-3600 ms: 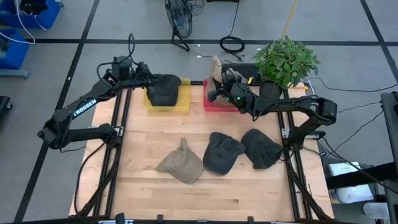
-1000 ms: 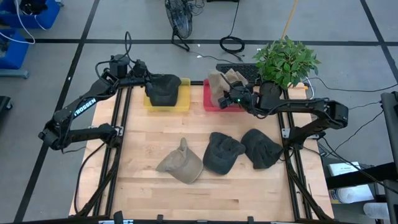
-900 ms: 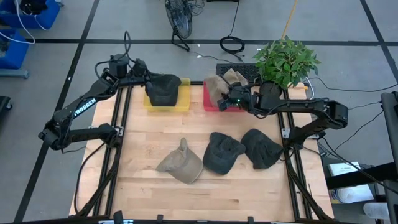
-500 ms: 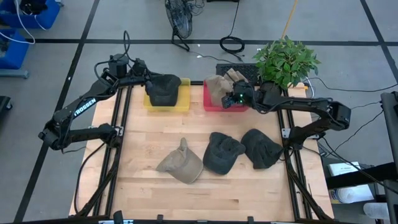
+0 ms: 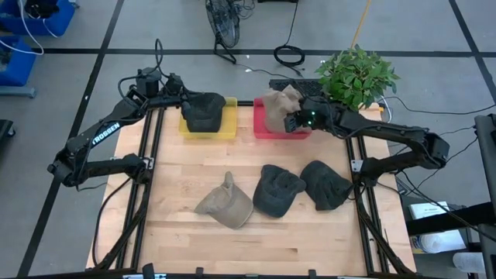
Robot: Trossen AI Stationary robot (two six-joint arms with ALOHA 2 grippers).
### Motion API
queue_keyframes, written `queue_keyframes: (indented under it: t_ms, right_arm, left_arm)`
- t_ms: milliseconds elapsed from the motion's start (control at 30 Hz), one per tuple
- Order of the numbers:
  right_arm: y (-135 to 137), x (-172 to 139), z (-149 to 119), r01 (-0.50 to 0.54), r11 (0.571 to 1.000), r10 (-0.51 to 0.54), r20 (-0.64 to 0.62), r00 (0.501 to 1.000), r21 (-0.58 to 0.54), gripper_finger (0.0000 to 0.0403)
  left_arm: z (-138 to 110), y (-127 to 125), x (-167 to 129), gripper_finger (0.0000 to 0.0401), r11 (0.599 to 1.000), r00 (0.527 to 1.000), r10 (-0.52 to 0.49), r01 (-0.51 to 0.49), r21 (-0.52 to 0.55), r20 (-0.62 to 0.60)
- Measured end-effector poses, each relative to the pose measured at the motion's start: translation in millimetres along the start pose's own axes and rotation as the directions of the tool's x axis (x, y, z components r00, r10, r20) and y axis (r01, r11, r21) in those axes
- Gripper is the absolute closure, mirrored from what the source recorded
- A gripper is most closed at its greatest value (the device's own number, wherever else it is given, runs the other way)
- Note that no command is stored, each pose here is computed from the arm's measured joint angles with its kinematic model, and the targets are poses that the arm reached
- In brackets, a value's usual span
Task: Pick & Place hat
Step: Put the brown cap into the red bin
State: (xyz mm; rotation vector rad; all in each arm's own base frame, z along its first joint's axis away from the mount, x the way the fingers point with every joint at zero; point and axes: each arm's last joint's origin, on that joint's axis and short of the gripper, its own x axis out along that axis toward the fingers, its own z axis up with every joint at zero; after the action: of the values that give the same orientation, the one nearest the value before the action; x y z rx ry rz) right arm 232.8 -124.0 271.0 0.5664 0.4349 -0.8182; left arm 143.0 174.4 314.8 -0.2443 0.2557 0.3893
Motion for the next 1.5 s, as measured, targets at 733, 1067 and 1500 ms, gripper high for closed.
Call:
queue_keyframes:
  t_ms: [733, 1067, 1500]
  right_arm:
    - [29.5, 54.2, -3.5, -0.036, 0.994, 0.01, 0.237, 0.972, 0.104, 0.0346]
    - [33.4, 56.3, -32.1, 0.132, 0.989, -0.139, 0.113, 0.984, 0.069, 0.0345]
    - [18.7, 25.9, -18.4, -0.009, 0.996, 0.013, -0.044, 0.999, 0.094, 0.0145]
  left_arm:
    - [-0.1, -1.6, 0.8, 0.0368, 1.0, 1.0, -0.008, 0.008, -0.025, -0.002]
    - [-5.1, -2.6, 1.2, 0.0368, 1.0, 0.999, -0.013, 0.012, -0.016, -0.048]
    - [-3.3, -2.5, 1.3, 0.0368, 1.0, 0.999, -0.012, 0.012, -0.012, -0.032]
